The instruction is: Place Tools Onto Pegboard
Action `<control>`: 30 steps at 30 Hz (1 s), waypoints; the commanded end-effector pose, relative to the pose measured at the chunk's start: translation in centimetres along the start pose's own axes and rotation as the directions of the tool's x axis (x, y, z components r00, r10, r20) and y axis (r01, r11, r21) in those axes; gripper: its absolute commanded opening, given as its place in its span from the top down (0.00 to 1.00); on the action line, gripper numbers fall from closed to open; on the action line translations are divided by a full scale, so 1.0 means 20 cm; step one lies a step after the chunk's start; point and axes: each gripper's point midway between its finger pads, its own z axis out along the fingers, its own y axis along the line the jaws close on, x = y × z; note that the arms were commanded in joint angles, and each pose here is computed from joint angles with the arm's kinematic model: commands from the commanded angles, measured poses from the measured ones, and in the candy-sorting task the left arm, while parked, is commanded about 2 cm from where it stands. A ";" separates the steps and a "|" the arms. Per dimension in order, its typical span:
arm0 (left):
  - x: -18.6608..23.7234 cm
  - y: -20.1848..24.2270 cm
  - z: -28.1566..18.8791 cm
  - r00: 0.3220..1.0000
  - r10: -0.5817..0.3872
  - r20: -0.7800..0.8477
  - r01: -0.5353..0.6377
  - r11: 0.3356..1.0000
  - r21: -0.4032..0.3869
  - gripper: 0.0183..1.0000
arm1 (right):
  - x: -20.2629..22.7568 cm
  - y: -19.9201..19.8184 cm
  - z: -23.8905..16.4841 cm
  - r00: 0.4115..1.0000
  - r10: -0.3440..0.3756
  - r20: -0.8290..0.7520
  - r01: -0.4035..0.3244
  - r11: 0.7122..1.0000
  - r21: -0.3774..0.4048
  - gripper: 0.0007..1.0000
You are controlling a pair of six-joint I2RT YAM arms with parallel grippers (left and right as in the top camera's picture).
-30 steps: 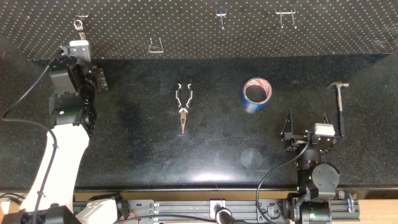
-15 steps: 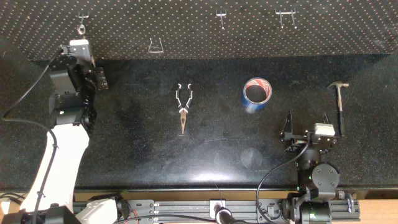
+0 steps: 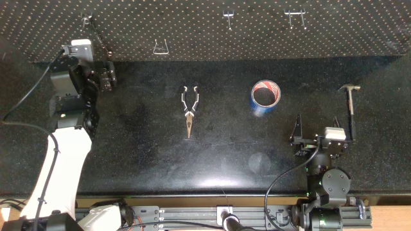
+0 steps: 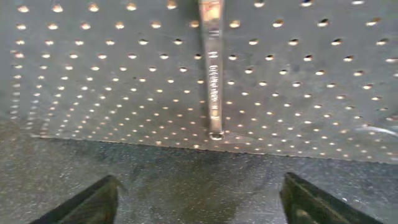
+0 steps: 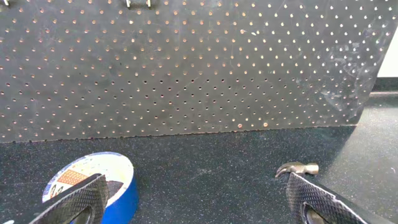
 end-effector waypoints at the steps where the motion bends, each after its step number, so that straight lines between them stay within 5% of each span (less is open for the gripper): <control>1: -0.03 -0.11 -0.09 0.999 -0.048 -0.015 0.049 0.990 0.133 0.06 | 0.01 0.00 0.00 1.000 -0.017 -0.001 0.017 1.000 -0.005 0.06; 9: 0.26 -0.13 -0.39 0.925 -0.253 -0.285 0.287 0.954 0.085 0.00 | 0.01 0.00 0.00 1.000 -0.017 -0.001 0.017 1.000 -0.005 0.06; 16: 0.41 -0.32 -0.76 0.820 -0.345 -0.456 0.469 0.862 0.192 0.00 | 0.01 0.00 0.00 1.000 -0.017 -0.001 0.017 1.000 -0.005 0.06; 22: 0.69 -0.42 -0.87 0.696 -0.223 -0.683 0.431 0.890 0.148 0.00 | 0.01 0.00 0.00 1.000 -0.017 -0.001 0.017 1.000 -0.005 0.06; 30: 0.70 -0.75 -0.79 0.676 0.138 -0.724 0.087 0.961 0.264 0.00 | 0.01 0.00 0.00 1.000 -0.017 -0.001 0.017 1.000 -0.005 0.06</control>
